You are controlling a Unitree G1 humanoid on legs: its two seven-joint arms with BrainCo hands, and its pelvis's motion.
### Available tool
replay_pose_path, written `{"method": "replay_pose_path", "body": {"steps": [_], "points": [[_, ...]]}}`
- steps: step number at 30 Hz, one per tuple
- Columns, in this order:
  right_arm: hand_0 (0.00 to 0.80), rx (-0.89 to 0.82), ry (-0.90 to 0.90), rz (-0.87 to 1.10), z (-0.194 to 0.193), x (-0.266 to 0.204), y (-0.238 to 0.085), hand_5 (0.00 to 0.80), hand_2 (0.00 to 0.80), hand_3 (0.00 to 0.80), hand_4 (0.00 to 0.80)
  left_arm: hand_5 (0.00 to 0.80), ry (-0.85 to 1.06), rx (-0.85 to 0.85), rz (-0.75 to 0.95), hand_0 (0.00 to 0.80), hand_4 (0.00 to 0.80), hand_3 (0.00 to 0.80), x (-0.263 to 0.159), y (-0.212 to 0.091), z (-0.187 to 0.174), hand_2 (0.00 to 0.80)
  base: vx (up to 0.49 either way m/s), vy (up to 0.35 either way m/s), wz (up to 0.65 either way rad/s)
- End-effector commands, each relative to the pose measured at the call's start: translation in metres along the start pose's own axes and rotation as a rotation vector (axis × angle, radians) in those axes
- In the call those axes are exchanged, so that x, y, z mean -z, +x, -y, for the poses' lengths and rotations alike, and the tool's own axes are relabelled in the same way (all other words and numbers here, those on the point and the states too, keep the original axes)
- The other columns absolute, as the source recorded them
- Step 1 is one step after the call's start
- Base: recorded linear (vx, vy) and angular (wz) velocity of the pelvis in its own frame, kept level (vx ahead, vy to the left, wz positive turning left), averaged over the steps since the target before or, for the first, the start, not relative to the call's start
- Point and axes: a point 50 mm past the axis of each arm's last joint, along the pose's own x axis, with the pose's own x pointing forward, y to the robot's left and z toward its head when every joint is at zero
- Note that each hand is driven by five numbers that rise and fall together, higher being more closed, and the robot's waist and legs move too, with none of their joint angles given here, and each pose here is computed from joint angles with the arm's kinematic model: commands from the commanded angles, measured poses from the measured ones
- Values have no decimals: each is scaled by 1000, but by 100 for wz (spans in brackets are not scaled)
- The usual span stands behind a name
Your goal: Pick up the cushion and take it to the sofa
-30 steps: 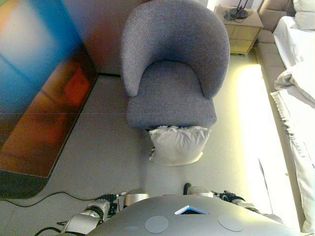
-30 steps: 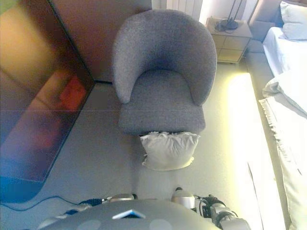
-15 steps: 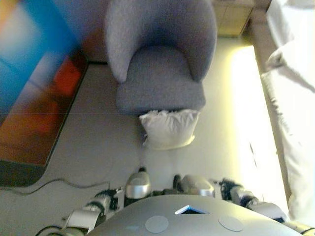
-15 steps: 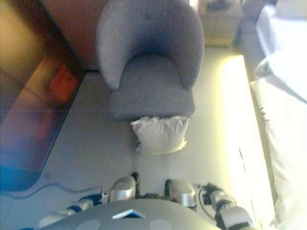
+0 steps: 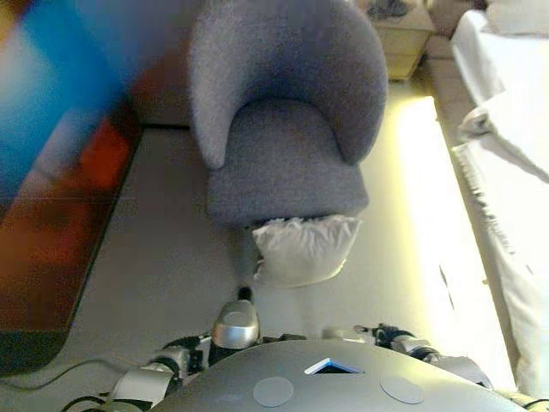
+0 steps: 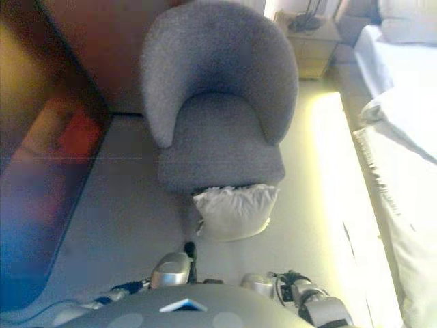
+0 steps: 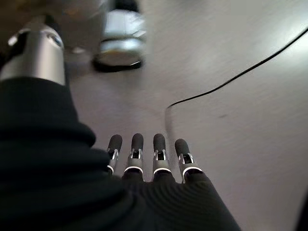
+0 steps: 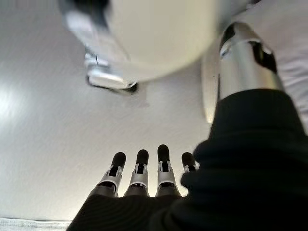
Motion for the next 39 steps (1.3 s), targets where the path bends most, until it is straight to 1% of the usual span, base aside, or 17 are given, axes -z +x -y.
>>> {"method": "replay_pose_path", "body": {"steps": [1, 5, 10, 16, 20, 23, 28, 29, 30, 31, 34, 36, 39], "points": [[0, 54, 5, 93, 26, -21, -2, 0, 0, 0, 0, 0, 45, -7, -23, 0, 0, 0, 3, 0, 0, 0, 364, 103, -7], [0, 53, 5, 138, 26, -35, -3, 0, 0, 0, 0, 0, 42, -13, -9, 0, 0, 0, -10, -1, -7, 0, 278, 23, -2], [0, 56, -12, 189, 27, -52, -6, 0, 0, 0, 0, 0, 17, -20, 16, 0, 0, 0, -31, -3, -6, 0, 122, -184, 3], [0, 68, -39, 193, 25, -50, -6, 0, 0, 0, 0, 0, -14, -30, 29, 0, 0, 0, -28, -3, -5, 0, 113, -201, 29], [0, 67, -72, 164, 27, -44, -5, 0, 0, 0, 0, 0, -58, -75, 70, 0, 0, 0, -27, -3, -5, 0, 139, -166, -22], [0, 86, -55, 166, 33, -48, -5, 0, 0, 0, 0, 0, -26, -83, 136, 0, 0, 0, -40, -5, -2, 0, 29, -126, 4], [0, 118, -29, 230, 42, -77, -11, 0, 0, 0, 0, 0, -51, -63, 276, 0, 0, 0, -74, -13, 10, 0, -146, -48, 10], [0, 130, -29, 244, 47, -82, -12, 0, 0, 0, 0, 0, -63, -56, 297, 0, 0, 0, -81, -14, 3, 0, -193, 86, 2], [0, 159, -36, 272, 61, -93, -16, 0, 0, 0, 0, 0, -85, -38, 330, 0, 0, 0, -94, -17, -11, 0, -173, 111, 2], [0, 172, -40, 301, 65, -100, -19, 0, 0, 0, 0, 0, -95, -35, 361, 0, 0, 0, -103, -19, -11, 0, -180, 88, 5], [0, 212, -31, 419, 62, -126, -27, 0, 0, 0, 0, 0, -125, -56, 474, 0, 0, 0, -126, -29, 0, 0, -199, -40, 11], [0, 246, -8, 531, 57, -149, -37, 0, 0, 0, 0, 0, -164, -75, 583, 0, 0, 0, -146, -41, 12, 0, -231, -37, 3], [0, 313, 8, 670, 57, -177, -52, 0, 0, 0, 0, 0, -218, -92, 697, 0, 0, 0, -172, -58, 16, 0, -133, 31, 6]]}}
